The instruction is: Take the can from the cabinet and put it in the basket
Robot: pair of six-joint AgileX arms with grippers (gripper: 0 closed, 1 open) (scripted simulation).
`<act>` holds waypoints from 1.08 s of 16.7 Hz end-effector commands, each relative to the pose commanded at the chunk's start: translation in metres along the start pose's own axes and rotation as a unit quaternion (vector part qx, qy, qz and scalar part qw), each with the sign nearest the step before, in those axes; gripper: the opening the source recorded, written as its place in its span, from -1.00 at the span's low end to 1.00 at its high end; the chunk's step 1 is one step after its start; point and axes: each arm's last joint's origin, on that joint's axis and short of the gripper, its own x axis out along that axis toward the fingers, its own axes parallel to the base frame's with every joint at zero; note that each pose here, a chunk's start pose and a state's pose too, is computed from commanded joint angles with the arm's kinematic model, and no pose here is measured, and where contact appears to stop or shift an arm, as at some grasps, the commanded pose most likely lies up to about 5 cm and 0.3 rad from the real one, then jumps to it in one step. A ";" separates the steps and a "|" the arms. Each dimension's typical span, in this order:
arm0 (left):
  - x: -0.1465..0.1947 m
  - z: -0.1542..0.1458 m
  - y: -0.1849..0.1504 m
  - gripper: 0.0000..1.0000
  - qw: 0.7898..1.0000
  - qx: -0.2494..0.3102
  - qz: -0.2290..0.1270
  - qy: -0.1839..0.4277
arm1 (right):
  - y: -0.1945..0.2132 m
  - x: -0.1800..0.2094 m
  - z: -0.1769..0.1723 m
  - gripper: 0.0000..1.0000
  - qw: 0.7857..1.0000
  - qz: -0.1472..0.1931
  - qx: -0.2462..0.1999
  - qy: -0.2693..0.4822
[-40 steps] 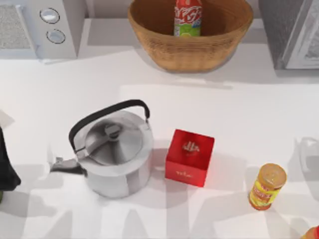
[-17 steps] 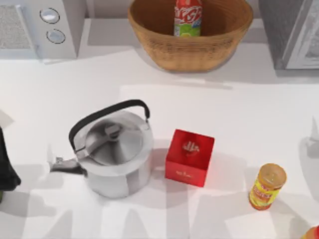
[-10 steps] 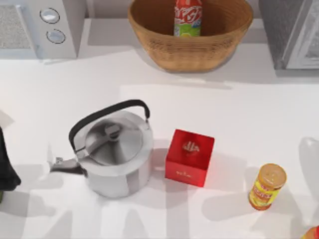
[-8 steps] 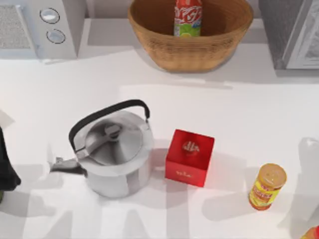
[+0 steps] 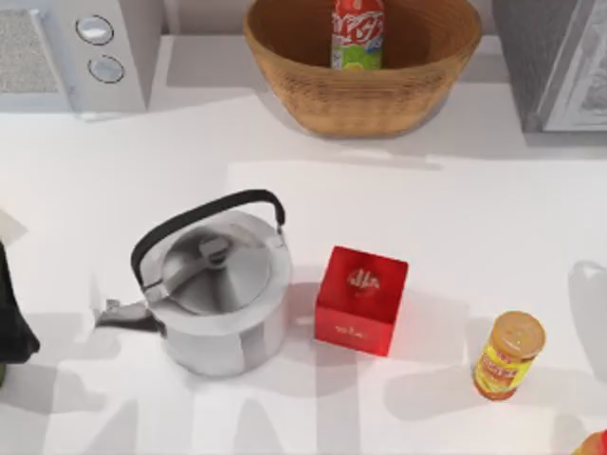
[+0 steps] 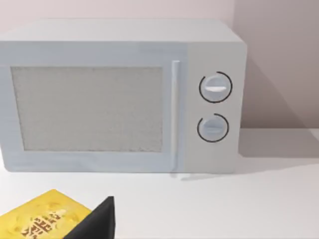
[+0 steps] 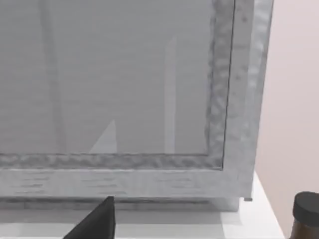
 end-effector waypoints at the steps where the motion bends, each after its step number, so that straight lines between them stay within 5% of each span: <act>1: 0.000 0.000 0.000 1.00 1.000 0.000 0.000 0.000 | 0.000 0.000 0.000 1.00 1.000 0.000 0.000 0.000; 9: 0.000 0.000 0.000 1.00 1.000 0.000 0.000 0.000 | -0.025 0.014 0.028 1.00 1.000 0.005 -0.004 -0.002; 18: 0.000 0.000 0.000 1.00 1.000 0.000 0.000 0.000 | -0.074 0.036 0.191 1.00 1.000 0.002 0.016 0.010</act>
